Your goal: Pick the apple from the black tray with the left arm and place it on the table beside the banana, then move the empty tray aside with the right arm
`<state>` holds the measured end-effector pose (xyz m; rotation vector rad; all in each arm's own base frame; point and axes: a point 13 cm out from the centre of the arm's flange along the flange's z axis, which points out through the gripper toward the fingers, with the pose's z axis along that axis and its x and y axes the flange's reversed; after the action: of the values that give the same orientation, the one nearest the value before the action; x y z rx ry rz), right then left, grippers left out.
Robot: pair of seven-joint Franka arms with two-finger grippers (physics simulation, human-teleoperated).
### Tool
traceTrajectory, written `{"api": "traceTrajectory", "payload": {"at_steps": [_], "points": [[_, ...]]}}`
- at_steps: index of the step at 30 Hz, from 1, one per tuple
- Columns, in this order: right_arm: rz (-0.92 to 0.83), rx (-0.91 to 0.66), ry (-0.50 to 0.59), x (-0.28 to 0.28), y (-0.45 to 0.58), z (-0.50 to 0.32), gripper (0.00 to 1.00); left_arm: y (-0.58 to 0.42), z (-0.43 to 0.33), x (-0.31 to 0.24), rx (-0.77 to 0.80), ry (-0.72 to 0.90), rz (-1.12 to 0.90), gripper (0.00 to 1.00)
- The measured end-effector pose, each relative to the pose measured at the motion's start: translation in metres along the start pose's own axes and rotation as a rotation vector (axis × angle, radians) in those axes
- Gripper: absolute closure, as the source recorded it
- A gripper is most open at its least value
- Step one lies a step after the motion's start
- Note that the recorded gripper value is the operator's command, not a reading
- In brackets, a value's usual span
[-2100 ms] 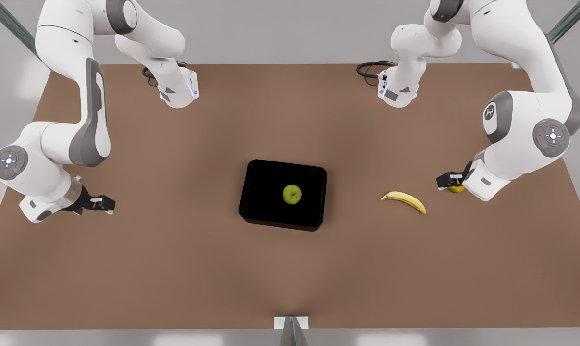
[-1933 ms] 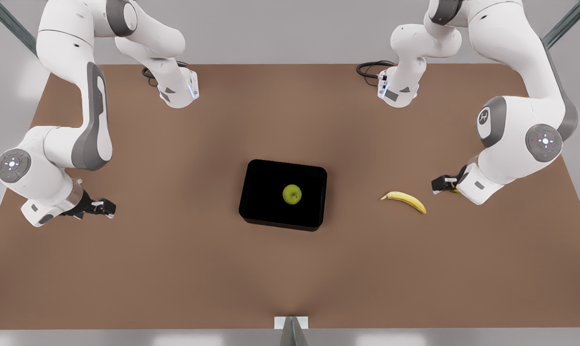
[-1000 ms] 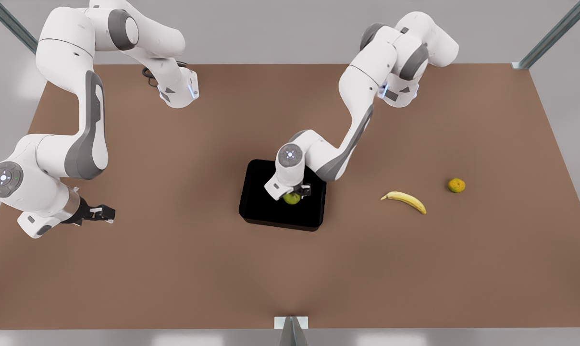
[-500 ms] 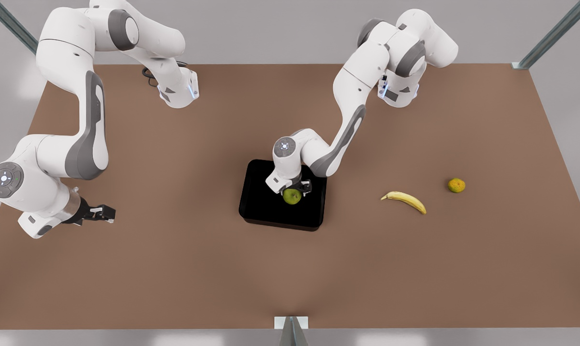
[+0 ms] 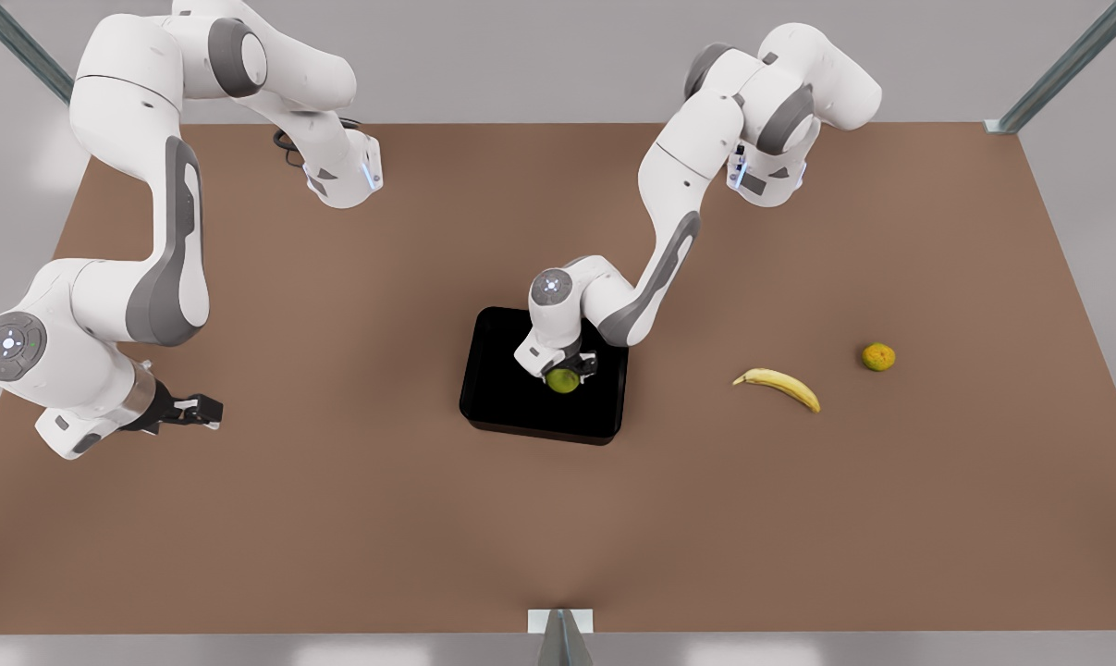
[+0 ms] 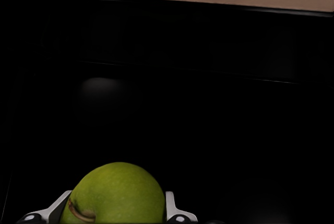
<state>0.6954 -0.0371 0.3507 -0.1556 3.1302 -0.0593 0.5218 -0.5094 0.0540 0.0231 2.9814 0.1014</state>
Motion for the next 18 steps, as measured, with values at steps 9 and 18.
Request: {"api": "traceTrajectory", "payload": {"at_steps": [9,18], "points": [[-0.003,0.000,0.001,0.000,0.002,0.001,0.00,0.106,-0.140,-0.094,-0.015,0.010,-0.159,0.23],[-0.289,-0.033,-0.005,0.037,0.300,-0.077,0.00,0.443,-0.068,-0.130,-0.101,0.256,-0.246,0.23]]}}
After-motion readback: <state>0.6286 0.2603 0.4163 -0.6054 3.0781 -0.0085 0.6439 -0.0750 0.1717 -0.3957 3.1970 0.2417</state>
